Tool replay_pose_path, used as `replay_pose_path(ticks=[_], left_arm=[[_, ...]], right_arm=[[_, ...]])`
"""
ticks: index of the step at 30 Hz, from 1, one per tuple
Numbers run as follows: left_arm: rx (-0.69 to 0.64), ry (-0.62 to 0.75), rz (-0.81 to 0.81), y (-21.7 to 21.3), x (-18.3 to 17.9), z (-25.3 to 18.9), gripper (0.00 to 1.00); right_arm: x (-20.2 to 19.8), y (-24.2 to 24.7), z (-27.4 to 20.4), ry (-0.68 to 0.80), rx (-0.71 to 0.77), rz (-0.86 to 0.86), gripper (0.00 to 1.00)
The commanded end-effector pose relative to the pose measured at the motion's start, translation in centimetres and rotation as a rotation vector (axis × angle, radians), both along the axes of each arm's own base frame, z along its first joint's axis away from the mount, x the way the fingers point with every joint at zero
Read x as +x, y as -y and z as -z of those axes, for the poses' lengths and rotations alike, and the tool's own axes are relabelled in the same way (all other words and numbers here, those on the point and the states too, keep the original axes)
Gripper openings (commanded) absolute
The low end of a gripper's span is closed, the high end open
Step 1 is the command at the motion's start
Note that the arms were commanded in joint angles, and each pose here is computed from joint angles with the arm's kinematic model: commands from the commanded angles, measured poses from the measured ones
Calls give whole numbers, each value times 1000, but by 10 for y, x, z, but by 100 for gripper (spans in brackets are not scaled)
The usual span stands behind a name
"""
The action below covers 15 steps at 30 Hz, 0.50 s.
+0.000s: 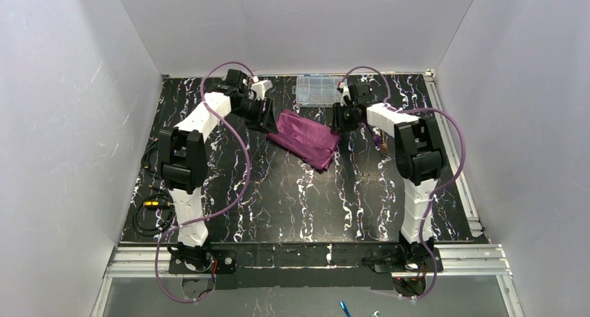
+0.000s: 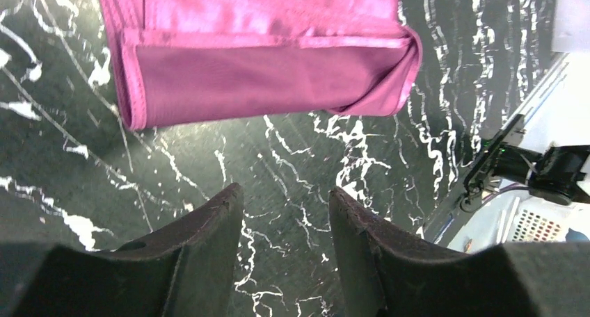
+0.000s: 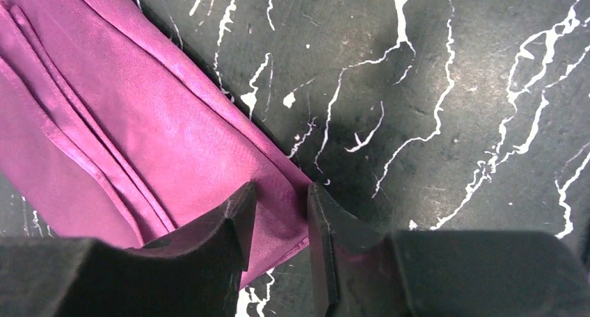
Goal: Fold the napkin into a case and place the utensils inside
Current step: Smooth out the 2/3-rectangle-folded napkin at the center of the board.
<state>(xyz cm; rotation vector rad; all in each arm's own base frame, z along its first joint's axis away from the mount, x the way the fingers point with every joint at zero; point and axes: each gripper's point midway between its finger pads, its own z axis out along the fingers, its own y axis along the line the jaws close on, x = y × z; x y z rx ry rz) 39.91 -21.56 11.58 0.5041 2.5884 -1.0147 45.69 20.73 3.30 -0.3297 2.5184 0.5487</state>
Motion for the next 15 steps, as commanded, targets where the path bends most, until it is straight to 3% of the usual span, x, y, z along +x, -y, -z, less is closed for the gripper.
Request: replay_pose_path(ticks=[1, 6, 15], left_arm=[[121, -103, -18, -22, -25, 36, 46], [135, -195, -53, -19, -17, 64, 42], [162, -160, -75, -10, 25, 77, 38]], right_arm=[[-9, 9, 4, -11, -41, 2, 40], [-54, 11, 11, -76, -27, -14, 36], [-170, -24, 9, -202, 36, -110, 35]])
